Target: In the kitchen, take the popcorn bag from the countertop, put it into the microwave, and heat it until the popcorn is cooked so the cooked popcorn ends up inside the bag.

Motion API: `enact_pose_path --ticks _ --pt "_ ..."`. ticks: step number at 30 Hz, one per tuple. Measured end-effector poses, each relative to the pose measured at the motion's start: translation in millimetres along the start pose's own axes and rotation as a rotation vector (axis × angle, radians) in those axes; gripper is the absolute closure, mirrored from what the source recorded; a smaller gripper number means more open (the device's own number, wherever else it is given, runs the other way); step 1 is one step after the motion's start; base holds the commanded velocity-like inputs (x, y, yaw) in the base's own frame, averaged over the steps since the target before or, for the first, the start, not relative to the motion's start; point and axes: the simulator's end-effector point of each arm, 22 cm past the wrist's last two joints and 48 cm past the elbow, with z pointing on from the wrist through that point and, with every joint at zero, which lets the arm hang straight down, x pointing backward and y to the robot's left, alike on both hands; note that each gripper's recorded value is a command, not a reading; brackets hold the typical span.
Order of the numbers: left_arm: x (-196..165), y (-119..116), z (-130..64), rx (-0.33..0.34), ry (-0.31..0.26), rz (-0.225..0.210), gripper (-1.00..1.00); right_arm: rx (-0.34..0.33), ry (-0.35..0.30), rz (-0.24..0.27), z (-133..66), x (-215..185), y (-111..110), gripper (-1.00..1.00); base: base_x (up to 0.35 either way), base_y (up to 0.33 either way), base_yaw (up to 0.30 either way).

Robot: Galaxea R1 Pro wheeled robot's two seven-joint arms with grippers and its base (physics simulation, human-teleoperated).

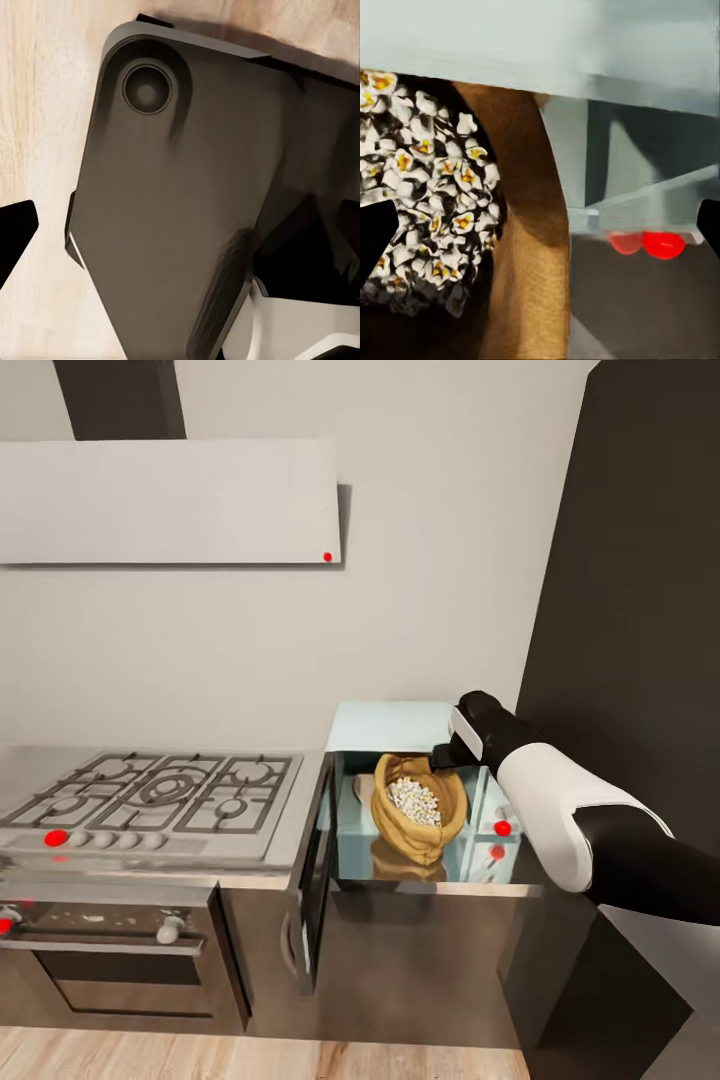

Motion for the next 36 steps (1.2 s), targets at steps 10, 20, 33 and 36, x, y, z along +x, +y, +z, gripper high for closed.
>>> enact_pose_path --ticks 10,20,33,36 --pt "0 -1 0.0 0.001 0.000 0.000 -1.00 -0.029 -0.044 0.019 -10.6 -16 5 -1.00 -0.334 0.000 0.000" --pt "0 0 0.0 0.000 0.000 0.001 -1.00 -0.038 -0.198 0.038 -51.5 -65 2 -1.00 -0.295 0.000 0.000" --pt "0 0 -0.1 0.000 -0.001 0.001 -1.00 0.024 -0.181 0.085 -29.9 -41 -53 -1.00 -0.013 0.000 0.000" --pt "0 1 -0.1 -0.001 -0.001 0.001 -1.00 0.034 -0.173 0.092 -26.3 -37 -62 -1.00 0.000 0.000 0.000"
